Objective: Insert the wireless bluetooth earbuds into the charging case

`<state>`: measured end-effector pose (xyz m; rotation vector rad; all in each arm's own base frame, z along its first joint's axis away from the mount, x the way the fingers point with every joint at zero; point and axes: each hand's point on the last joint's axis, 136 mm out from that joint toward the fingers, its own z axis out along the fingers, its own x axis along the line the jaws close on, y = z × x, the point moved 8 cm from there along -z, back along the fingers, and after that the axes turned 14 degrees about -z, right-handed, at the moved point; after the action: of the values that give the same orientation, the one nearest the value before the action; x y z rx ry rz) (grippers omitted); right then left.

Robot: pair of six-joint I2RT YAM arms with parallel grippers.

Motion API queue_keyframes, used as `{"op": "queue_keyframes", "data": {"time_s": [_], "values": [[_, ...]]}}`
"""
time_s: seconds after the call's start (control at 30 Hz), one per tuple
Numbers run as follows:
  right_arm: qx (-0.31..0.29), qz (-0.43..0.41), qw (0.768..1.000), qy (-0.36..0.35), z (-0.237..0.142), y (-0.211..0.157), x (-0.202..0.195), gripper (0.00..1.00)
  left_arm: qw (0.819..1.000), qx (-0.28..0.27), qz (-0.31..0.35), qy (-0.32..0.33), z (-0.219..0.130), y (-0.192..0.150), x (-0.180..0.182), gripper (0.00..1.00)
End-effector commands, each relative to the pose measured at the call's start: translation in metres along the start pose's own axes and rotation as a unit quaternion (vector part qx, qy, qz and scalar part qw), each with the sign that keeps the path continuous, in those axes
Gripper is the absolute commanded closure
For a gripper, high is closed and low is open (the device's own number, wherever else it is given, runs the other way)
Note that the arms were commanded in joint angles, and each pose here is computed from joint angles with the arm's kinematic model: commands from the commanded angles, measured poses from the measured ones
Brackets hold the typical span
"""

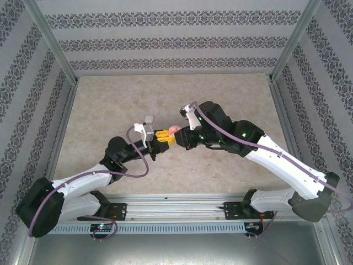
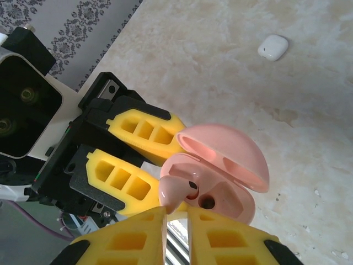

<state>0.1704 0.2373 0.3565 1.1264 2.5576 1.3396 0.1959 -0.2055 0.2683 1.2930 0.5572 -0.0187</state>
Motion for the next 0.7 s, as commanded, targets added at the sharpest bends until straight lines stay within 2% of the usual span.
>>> {"op": "queue_keyframes", "data": {"time_s": [0.0, 0.27, 0.5, 0.67], "values": [[-0.016, 0.016, 1.000, 0.000, 0.001, 0.007, -0.004, 0.83, 0.999, -0.023, 0.011, -0.021, 0.001, 0.018, -0.011, 1.00], [-0.012, 0.017, 1.000, 0.005, 0.003, 0.007, -0.003, 0.83, 1.000, -0.018, 0.008, -0.020, 0.002, 0.016, -0.010, 1.00], [-0.023, 0.000, 1.000, -0.006, -0.019, 0.012, -0.004, 0.80, 1.000, -0.007, 0.003, -0.016, 0.002, 0.014, -0.010, 1.00], [-0.006, -0.027, 1.000, 0.001, -0.023, 0.012, -0.003, 0.78, 1.000, 0.003, -0.003, -0.023, 0.004, 0.013, -0.010, 1.00]]}}
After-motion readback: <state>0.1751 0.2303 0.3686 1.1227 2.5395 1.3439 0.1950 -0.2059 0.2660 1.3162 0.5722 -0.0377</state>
